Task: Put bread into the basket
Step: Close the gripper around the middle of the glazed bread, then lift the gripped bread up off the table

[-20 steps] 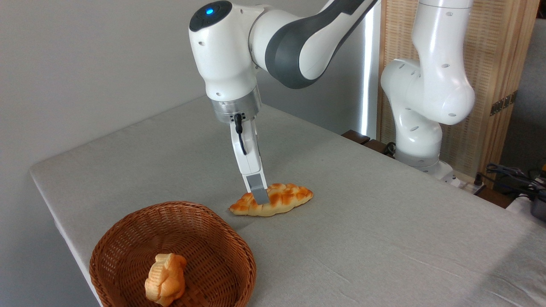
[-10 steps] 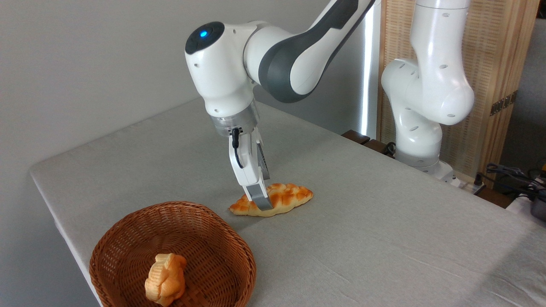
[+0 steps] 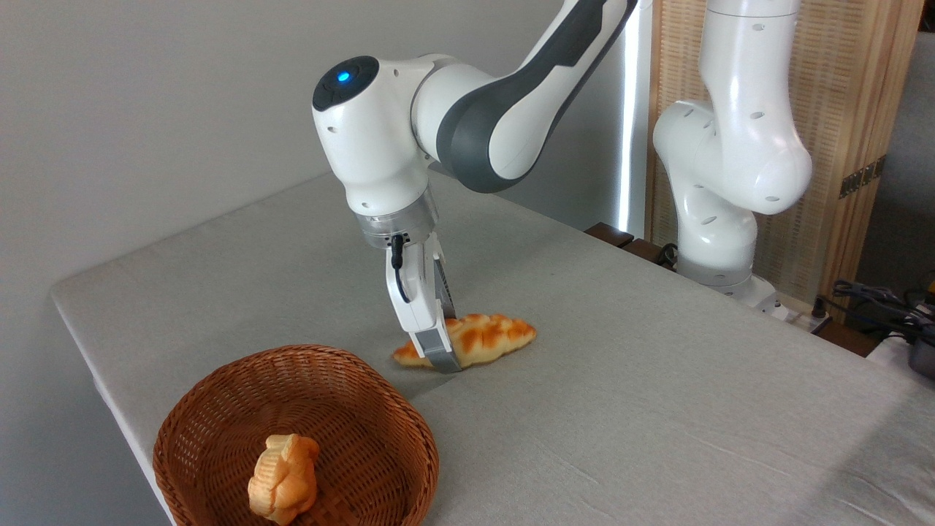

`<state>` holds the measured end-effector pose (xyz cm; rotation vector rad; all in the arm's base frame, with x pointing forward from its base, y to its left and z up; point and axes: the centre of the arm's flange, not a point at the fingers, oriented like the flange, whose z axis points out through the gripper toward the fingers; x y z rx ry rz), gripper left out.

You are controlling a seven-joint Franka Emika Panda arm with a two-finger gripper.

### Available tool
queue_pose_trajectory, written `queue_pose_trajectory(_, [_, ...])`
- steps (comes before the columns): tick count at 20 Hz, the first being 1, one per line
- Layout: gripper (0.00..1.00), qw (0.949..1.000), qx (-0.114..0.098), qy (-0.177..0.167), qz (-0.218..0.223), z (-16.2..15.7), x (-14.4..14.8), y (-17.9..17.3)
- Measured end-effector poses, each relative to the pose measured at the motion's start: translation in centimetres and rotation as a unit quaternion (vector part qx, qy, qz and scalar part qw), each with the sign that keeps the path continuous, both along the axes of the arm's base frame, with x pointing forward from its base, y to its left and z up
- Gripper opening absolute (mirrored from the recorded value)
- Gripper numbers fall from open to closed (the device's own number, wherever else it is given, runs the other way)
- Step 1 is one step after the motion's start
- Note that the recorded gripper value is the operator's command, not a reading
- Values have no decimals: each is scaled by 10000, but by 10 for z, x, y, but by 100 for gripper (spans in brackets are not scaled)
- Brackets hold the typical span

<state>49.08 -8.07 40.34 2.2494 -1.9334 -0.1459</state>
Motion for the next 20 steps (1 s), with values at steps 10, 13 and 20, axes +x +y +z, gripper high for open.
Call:
queue_pose_trajectory(10, [34,10000,9,-8,-58,-4,1,-6])
queue_pose_trajectory(13, [34,10000,8,-16,-58,-3,2,-7])
queue_pose_trajectory(20, [35,9998,-43,-210,11,22,9,0])
